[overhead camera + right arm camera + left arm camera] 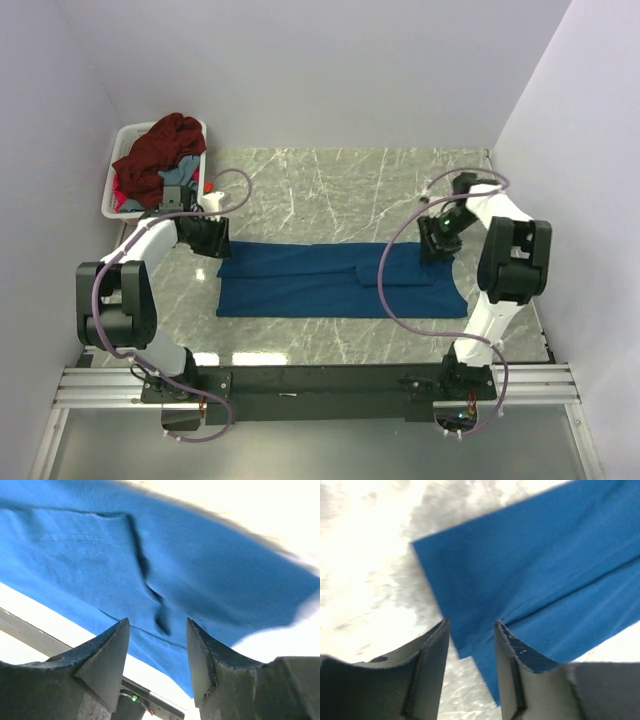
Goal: Fold and stack the t-shirts
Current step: Fold the tshirt
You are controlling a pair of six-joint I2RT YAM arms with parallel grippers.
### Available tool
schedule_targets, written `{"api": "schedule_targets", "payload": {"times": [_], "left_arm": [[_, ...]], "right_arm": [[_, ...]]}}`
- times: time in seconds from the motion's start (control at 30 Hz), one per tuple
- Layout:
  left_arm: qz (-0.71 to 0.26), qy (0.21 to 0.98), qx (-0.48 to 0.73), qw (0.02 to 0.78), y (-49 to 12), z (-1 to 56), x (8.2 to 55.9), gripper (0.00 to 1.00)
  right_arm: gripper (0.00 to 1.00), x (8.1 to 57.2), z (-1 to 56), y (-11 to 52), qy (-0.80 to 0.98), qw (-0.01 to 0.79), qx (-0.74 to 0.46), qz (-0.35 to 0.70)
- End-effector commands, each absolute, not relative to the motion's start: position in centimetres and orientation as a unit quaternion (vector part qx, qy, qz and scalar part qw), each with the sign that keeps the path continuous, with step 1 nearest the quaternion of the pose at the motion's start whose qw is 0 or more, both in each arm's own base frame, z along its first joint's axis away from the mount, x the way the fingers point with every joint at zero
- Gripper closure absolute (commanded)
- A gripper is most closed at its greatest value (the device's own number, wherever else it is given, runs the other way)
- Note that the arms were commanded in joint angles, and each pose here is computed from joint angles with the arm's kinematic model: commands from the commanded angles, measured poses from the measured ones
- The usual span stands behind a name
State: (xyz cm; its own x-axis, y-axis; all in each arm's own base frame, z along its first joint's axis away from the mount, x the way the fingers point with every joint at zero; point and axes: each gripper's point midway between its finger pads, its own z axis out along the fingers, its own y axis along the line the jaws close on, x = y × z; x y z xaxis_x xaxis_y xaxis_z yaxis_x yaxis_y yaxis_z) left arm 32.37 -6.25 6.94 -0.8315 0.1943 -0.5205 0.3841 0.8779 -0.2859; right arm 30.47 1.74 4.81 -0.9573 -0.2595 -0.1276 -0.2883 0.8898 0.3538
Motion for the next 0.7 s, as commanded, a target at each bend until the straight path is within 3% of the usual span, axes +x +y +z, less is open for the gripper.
{"api": "schedule_targets", "payload": {"times": [0.0,0.27,0.5,0.67], "left_arm": [[-0.174,0.933,0.155,0.275,-4.7,8.6,34.4,0.53],[-0.159,0.937,0.152,0.271,-3.2,8.1,35.8,0.43],[-0.169,0.944,0.133,0.252,-2.1,7.1,36.4,0.41],[-0.270,0.916,0.185,0.231,-4.5,8.5,31.9,0.41]], "right_arm": [[0.43,32.2,9.1,0.0,0.969,0.106,-0.092,0.203],[0.42,34.3,6.9,-2.8,0.973,0.102,-0.013,0.208],[0.40,35.1,5.5,-2.6,0.970,0.089,0.000,0.228],[0.47,34.9,4.4,-2.1,0.966,0.067,0.006,0.249]]}}
